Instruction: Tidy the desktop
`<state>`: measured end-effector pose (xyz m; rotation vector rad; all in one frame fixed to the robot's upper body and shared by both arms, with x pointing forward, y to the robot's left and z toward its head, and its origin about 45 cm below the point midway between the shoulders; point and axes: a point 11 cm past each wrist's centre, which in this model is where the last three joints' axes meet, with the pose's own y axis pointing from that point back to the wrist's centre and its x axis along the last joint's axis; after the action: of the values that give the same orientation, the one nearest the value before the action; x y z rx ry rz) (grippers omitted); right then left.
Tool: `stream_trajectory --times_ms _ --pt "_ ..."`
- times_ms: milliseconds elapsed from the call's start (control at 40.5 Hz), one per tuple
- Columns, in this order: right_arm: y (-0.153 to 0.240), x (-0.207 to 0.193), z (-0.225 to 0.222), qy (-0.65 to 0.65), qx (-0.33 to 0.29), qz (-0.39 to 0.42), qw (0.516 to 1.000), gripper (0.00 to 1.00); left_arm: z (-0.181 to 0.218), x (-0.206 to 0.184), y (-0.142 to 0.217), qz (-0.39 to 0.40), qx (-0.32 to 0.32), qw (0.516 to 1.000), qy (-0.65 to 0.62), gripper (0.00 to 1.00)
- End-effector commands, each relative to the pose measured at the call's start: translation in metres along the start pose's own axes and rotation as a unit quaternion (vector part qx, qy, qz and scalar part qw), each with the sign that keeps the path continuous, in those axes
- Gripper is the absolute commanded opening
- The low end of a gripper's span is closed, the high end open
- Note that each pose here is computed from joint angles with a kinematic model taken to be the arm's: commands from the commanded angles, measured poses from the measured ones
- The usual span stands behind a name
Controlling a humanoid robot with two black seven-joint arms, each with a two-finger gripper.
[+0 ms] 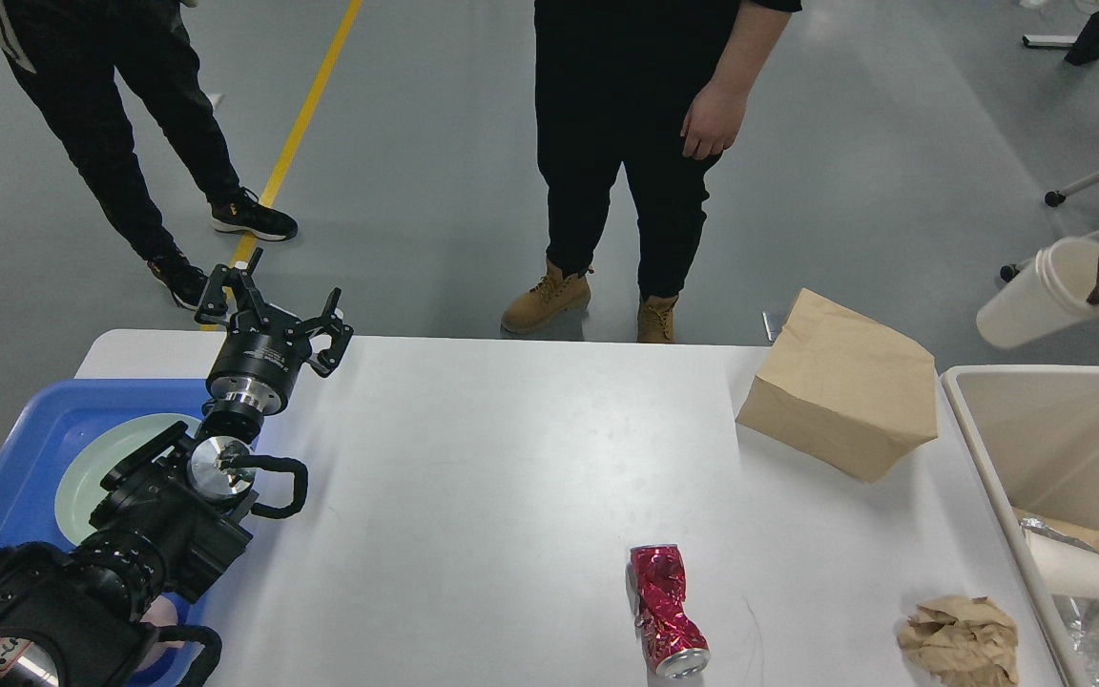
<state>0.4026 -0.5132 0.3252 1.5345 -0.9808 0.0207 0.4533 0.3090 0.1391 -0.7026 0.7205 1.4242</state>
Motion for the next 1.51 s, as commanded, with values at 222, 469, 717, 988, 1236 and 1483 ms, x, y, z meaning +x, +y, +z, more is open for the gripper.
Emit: stream_trajectory --times_ms 222,469,717,988,1236,1483 --pt "0.009 0.030 0.017 0.003 -0.024 0.073 0.997 0.00 0.000 0.000 0.000 -0.001 0.000 1.000 0.000 0.96" --pt "-0.049 -0.020 0.146 0.049 -0.171 0.131 0.975 0.00 0.000 0.000 0.000 -0.001 0.000 1.000 0.000 0.96" --pt "-0.090 -0.079 0.177 0.045 -0.180 0.133 0.974 0.98 0.000 0.001 0.001 0.000 0.000 1.000 0.000 0.96" --pt "-0.102 -0.068 0.133 0.049 -0.141 0.142 0.979 1.00 0.000 0.001 0.001 0.000 0.000 1.000 0.000 0.96" --pt "-0.114 -0.042 -0.036 0.116 -0.016 0.145 0.982 1.00 0.000 0.000 0.000 -0.001 0.000 1.000 0.000 0.96" --pt "-0.076 -0.061 -0.203 0.199 0.088 0.045 0.975 1.00 0.000 0.001 0.001 0.000 0.000 1.000 0.000 0.96"
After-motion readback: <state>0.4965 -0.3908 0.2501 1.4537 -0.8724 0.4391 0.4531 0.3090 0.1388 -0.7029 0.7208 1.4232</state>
